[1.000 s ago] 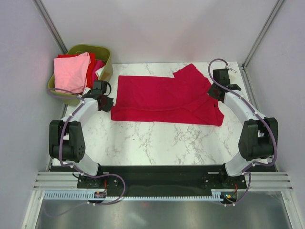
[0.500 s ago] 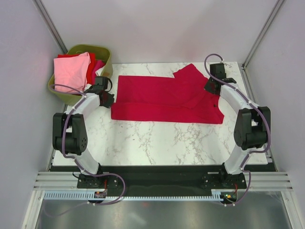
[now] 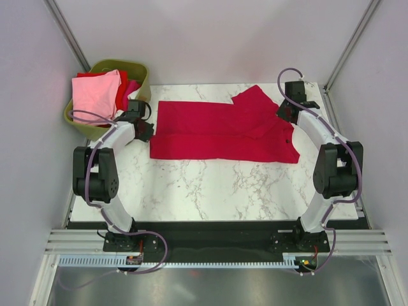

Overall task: Fold and stack the t-shirts
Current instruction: Fold the tshirt

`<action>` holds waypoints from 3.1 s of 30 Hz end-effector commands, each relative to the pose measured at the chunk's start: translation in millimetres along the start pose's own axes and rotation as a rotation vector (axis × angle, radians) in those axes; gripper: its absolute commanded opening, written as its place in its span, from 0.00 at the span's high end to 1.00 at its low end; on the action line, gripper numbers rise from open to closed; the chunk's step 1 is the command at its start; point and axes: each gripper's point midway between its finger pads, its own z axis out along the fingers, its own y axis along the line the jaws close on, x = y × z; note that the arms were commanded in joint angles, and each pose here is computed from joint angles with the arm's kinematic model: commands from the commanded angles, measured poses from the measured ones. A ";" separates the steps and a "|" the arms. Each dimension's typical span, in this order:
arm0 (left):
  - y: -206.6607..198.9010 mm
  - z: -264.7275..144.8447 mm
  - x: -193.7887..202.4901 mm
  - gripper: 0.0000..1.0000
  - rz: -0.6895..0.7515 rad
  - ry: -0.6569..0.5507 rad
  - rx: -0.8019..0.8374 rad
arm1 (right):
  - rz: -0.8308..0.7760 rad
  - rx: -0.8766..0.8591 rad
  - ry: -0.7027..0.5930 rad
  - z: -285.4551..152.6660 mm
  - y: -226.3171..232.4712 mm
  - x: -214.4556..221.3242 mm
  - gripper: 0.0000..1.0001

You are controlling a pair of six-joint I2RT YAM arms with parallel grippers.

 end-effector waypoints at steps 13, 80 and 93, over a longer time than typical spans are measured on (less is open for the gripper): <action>-32.3 7.6 -2.1 0.98 -0.015 -0.018 0.033 | 0.025 -0.025 -0.032 2.8 6.1 -21.8 1.00; 89.7 -14.9 59.2 0.39 -0.014 0.034 0.181 | 0.522 0.061 -0.059 3.7 -136.2 130.4 1.00; 81.8 17.9 46.7 0.59 -0.088 -0.040 0.135 | 0.523 0.023 -0.102 -8.2 -136.4 126.3 1.00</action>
